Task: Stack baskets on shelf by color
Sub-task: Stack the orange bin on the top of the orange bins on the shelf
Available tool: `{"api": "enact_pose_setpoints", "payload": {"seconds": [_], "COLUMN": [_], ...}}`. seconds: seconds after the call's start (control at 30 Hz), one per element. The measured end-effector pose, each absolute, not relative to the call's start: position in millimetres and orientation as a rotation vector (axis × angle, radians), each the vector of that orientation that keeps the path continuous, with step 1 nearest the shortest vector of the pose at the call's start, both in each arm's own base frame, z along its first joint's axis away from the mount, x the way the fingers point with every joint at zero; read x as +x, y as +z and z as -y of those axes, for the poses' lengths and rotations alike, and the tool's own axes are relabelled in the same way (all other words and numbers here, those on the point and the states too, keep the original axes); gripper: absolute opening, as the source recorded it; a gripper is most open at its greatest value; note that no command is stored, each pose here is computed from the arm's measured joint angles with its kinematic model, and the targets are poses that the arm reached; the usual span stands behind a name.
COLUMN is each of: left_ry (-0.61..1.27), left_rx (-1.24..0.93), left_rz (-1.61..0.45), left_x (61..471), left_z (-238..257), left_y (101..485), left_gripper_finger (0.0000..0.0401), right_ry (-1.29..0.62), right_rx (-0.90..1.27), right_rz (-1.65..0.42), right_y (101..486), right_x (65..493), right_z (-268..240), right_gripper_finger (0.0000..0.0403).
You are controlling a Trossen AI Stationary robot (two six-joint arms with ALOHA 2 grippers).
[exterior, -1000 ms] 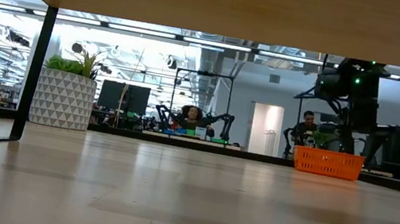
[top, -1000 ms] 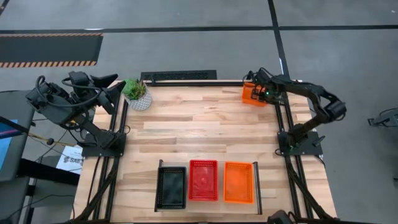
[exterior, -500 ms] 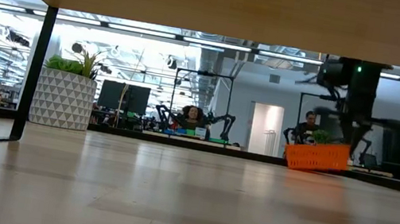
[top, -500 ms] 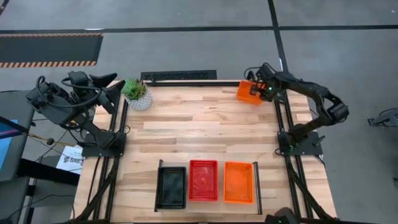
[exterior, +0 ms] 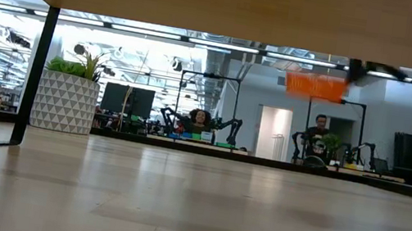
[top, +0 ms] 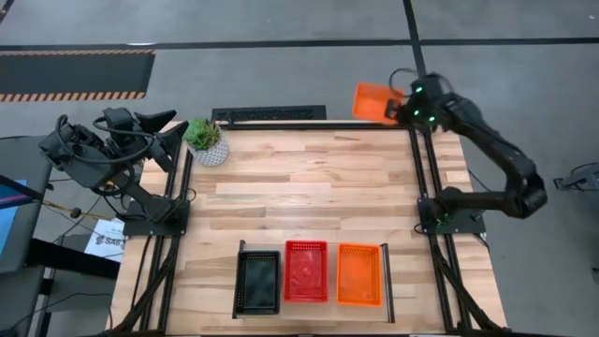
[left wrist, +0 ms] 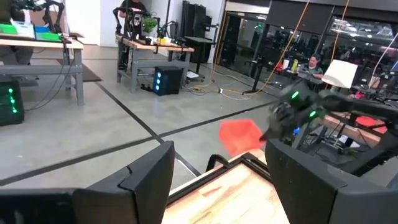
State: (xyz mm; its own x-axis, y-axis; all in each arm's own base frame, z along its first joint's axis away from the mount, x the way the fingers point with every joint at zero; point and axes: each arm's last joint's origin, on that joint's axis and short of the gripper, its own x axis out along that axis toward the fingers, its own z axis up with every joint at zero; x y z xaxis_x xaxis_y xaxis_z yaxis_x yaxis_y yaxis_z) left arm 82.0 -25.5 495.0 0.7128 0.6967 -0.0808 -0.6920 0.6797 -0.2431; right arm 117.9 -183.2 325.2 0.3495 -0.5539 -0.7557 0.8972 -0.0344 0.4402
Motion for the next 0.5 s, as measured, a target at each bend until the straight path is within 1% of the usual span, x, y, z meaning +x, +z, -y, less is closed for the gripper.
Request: {"api": "enact_pose_setpoints", "payload": {"seconds": [0.13,0.27,0.4,0.5], "left_ry": [0.780,0.770,0.752,0.748], "left_rx": [-0.265,-0.268,-0.272,-0.274], "left_rz": [0.019,0.013,0.002,-0.001], "left_x": [82,82,83,83], "left_z": [25,26,26,26], "left_y": [495,495,495,494], "left_gripper_finger": [0.0242,0.0242,0.0242,0.0242], "right_ry": [-0.965,-0.697,-0.497,-0.388], "right_rx": [0.863,0.589,0.354,0.293], "right_rz": [-0.348,-0.431,-0.556,-0.599], "right_y": [385,433,461,472], "right_x": [118,116,115,115], "right_z": [163,132,99,79], "right_gripper_finger": [0.0003,0.0003,0.0003,0.0003]}}
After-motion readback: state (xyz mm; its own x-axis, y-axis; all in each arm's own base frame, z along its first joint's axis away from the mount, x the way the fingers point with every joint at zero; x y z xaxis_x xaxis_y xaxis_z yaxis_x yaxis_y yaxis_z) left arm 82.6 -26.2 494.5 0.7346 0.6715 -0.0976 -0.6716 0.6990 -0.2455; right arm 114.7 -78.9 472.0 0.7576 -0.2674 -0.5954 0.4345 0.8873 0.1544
